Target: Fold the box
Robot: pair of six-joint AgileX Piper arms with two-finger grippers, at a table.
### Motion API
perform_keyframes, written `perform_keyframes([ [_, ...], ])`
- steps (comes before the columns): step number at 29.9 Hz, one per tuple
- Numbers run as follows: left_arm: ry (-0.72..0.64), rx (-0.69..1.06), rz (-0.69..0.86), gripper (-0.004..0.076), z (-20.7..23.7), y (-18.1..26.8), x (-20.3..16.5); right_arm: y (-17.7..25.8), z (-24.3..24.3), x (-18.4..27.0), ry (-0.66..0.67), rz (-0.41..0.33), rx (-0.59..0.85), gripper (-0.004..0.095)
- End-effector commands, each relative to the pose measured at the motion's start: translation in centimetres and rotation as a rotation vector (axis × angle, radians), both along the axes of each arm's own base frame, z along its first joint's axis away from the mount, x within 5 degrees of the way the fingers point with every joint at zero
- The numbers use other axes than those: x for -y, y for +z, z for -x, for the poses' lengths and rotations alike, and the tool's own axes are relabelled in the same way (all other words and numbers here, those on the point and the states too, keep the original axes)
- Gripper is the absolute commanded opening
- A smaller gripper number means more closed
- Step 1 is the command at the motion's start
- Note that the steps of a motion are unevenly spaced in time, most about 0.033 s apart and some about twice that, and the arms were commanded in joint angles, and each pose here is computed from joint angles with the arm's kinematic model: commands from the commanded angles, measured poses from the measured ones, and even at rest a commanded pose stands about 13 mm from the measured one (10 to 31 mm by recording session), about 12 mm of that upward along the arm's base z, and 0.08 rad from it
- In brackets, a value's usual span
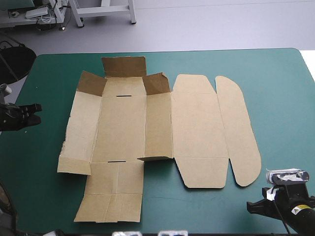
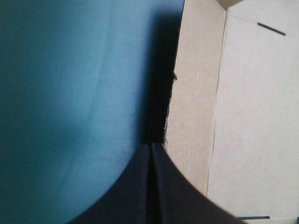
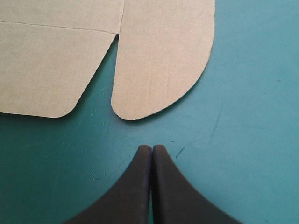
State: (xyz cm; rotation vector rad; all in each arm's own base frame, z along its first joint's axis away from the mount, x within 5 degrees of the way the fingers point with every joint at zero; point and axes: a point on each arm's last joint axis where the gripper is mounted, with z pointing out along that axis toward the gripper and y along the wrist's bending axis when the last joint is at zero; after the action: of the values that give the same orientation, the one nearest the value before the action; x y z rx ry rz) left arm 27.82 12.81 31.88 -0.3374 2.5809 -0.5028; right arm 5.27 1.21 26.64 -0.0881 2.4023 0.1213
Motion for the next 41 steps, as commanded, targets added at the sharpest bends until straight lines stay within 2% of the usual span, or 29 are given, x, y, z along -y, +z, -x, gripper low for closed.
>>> perform_keyframes([
  [1, -0.008, 0.03, 0.024, -0.0009, -0.4, 0.7, 0.0, 1.1, -0.4, 0.0, -0.004, 0.003, 0.071, -0.0018],
  [6, -0.041, -0.06, 0.066, 0.0004, -0.7, -1.0, -0.3, 1.1, -0.4, 0.0, -0.004, 0.003, 0.071, -0.0018],
  [9, -0.059, -0.099, 0.096, 0.0069, -0.9, -1.8, -0.3, 1.1, -0.4, 0.0, -0.004, 0.003, 0.071, -0.0018],
  [12, -0.071, -0.124, 0.11, 0.0206, -1.3, -2.5, 0.2, 1.1, -0.4, 0.0, -0.004, 0.003, 0.071, -0.0018],
  [16, -0.124, -0.145, 0.115, 0.0503, -1.7, -3.4, 1.9, 1.1, -0.4, 0.0, -0.004, 0.003, 0.071, -0.0018],
  [18, -0.153, -0.157, 0.119, 0.058, -2.1, -3.9, 2.7, 1.1, -0.4, 0.0, -0.004, 0.003, 0.071, -0.0018],
  [21, -0.189, -0.166, 0.117, 0.0577, -2.7, -4.2, 3.7, 1.1, -0.4, 0.0, -0.004, 0.003, 0.071, -0.0018],
  [31, -0.287, -0.22, 0.133, 0.0433, -3.8, -5.7, 6.5, 1.1, -0.4, 0.0, -0.004, 0.003, 0.071, -0.0018],
  [41, -0.297, -0.272, 0.192, 0.042, -4.7, -7.3, 7.6, 1.1, -0.4, 0.0, -0.004, 0.003, 0.071, -0.0018],
])
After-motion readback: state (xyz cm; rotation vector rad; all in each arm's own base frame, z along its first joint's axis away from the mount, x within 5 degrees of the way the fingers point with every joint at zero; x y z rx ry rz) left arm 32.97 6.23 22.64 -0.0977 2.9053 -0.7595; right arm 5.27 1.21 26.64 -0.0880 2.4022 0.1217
